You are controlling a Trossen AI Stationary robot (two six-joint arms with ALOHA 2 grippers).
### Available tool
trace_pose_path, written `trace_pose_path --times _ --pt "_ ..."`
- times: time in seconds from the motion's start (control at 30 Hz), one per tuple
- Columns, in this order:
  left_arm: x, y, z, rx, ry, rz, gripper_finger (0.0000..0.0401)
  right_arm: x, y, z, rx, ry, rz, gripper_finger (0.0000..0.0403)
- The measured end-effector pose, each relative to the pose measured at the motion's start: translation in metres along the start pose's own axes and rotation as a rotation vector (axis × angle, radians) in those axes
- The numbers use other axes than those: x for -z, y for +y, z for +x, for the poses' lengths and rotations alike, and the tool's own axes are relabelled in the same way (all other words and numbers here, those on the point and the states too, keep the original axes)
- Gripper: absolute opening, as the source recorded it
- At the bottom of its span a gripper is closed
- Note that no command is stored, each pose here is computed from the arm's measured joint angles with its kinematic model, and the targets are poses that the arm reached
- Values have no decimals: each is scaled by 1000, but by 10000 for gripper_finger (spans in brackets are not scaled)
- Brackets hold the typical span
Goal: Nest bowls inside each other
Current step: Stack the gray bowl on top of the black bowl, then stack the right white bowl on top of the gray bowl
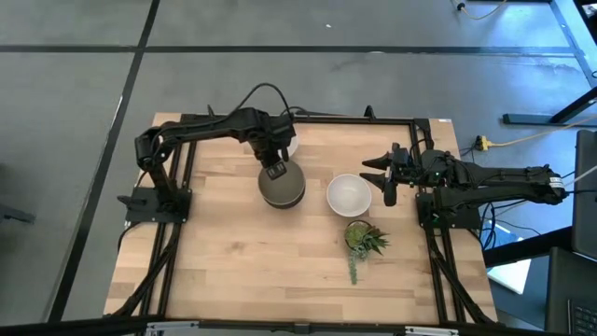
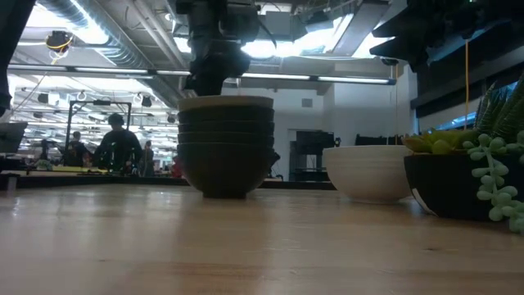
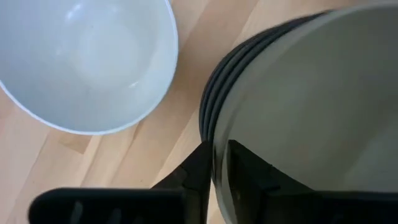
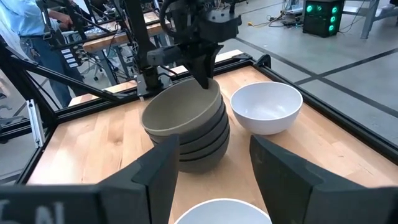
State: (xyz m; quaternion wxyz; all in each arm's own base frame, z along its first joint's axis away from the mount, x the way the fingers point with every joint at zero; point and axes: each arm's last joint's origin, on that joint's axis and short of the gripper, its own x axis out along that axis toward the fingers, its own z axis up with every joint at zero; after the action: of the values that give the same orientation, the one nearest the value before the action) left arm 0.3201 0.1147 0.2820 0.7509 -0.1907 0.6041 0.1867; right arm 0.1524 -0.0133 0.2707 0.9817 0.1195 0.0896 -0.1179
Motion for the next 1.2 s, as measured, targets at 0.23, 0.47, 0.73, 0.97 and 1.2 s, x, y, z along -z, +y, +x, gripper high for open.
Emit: trace_pose_path --times 0.23,0.47,0.73,0.97,1.2 --pt "1 -1 0 0 7 16 84 0 0 0 0 2 -3 198" --pt "1 -4 0 53 16 57 167 0 0 0 0 2 -23 198" --pt "3 -7 -24 76 -131 111 188 0 0 0 0 3 -23 198" --pt "14 -1 -87 108 -471 161 189 0 0 0 -1 3 -23 198" --pt "40 -4 -145 125 -757 255 190 5 3 0 -135 80 23 198"
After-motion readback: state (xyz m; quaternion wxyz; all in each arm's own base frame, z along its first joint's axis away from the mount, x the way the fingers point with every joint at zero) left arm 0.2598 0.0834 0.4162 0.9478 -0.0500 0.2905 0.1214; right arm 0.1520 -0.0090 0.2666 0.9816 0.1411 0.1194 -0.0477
